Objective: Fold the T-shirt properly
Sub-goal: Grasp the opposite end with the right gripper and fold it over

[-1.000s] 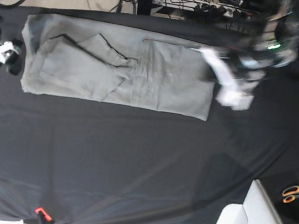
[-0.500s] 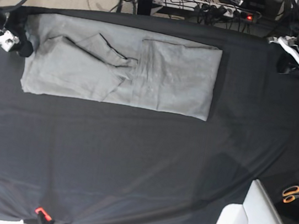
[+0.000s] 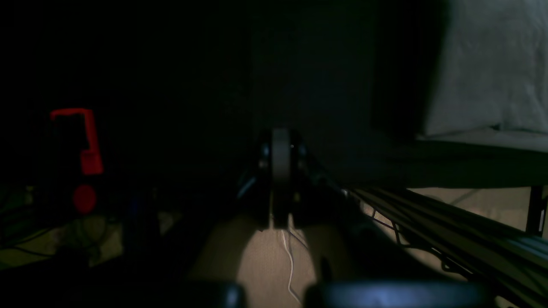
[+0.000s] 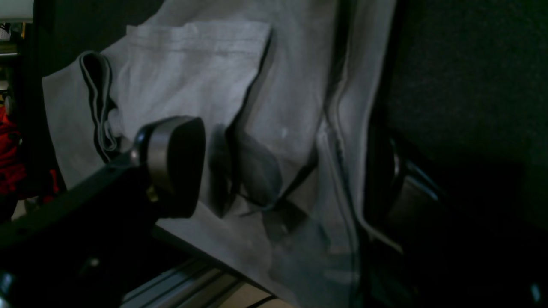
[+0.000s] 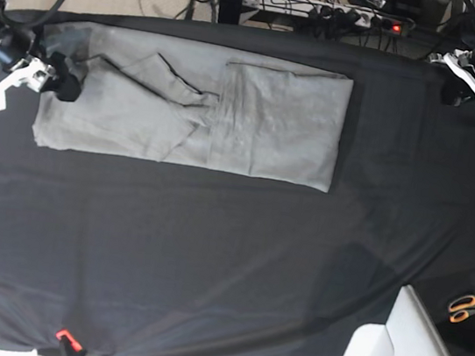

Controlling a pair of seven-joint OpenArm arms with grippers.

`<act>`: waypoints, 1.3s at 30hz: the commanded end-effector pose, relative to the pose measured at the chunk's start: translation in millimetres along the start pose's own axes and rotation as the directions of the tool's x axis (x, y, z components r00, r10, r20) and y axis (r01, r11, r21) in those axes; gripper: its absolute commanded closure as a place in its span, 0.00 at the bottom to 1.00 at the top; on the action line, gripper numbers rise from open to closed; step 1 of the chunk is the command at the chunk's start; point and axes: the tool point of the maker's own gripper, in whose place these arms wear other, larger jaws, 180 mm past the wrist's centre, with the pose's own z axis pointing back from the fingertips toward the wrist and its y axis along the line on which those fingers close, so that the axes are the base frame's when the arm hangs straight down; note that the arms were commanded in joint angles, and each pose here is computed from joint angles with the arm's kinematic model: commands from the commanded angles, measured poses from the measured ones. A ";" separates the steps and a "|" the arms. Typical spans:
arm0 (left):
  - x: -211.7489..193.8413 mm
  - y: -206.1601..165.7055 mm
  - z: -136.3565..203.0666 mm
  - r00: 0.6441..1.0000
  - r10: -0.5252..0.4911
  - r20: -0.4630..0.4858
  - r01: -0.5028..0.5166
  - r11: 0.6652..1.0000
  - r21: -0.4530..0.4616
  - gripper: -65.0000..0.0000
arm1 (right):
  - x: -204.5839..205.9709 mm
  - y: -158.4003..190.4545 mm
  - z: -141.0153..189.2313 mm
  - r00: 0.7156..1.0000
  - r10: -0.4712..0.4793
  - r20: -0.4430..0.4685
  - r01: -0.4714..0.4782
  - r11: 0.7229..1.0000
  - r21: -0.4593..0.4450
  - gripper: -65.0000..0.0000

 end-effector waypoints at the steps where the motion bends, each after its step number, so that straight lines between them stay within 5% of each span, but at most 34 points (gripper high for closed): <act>1: 9.1 0.5 3.0 0.999 -0.013 0.031 0.014 1.000 -0.005 1.00 | -8.4 -4.2 1.9 0.999 0.013 -0.051 -0.014 1.000 -0.021 0.24; 27: 0.8 11.1 -12.7 0.999 0.046 0.009 -0.047 0.999 0.002 1.00 | -19.9 14.3 -13.2 0.989 0.053 -0.136 -0.050 0.998 0.025 0.25; 39: 0.8 11.1 -12.7 0.999 0.046 0.009 -0.047 0.999 0.002 1.00 | -14.5 -0.7 -17.5 0.993 0.003 -0.116 -0.002 1.000 0.011 0.69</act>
